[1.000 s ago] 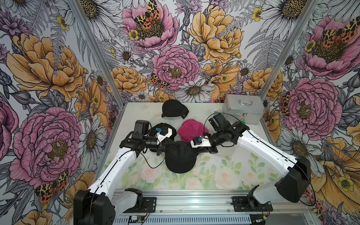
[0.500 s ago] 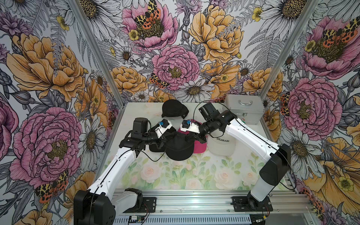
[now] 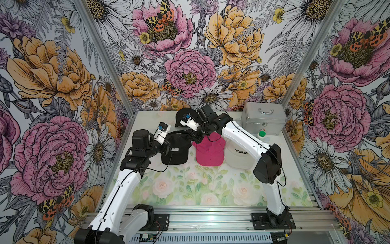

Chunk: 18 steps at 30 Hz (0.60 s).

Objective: Stack the baseball caps by color
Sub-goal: Pick up the baseball cap from the center of the board.

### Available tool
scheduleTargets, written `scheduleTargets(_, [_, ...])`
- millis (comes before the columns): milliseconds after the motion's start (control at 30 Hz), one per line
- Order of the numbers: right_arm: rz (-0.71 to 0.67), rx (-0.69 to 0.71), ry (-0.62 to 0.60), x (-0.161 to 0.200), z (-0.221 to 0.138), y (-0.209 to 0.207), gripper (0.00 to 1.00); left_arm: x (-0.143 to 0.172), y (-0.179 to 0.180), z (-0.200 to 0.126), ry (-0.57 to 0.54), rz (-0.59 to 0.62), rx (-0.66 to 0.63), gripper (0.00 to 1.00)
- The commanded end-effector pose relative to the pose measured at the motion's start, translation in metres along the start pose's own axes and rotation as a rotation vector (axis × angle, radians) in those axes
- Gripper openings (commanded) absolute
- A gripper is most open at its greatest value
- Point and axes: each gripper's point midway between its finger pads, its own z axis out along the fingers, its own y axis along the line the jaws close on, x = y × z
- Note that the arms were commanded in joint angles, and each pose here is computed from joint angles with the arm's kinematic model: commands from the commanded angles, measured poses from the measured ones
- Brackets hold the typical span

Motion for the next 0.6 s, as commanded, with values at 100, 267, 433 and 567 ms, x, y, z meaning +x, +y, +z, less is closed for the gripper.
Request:
scheduleTargets(100, [-0.015, -0.175, -0.092, -0.026, -0.017, 0.049, 0.0, -0.008, -0.041, -0.009, -0.106, 0.046, 0.219, 0.07])
scheduleTargets(267, [-0.028, -0.178, -0.112, -0.029, -0.033, 0.058, 0.0, 0.001, -0.028, -0.01, -0.118, 0.036, 0.184, 0.09])
scheduleTargets(433, [-0.058, -0.275, -0.115, -0.027, -0.03, 0.076, 0.0, -0.006, -0.02, -0.018, -0.224, -0.011, 0.2, 0.72])
scheduleTargets(567, [-0.059, -0.233, -0.101, -0.027, -0.019, 0.067, 0.0, -0.012, 0.023, -0.03, -0.353, -0.094, -0.06, 0.99])
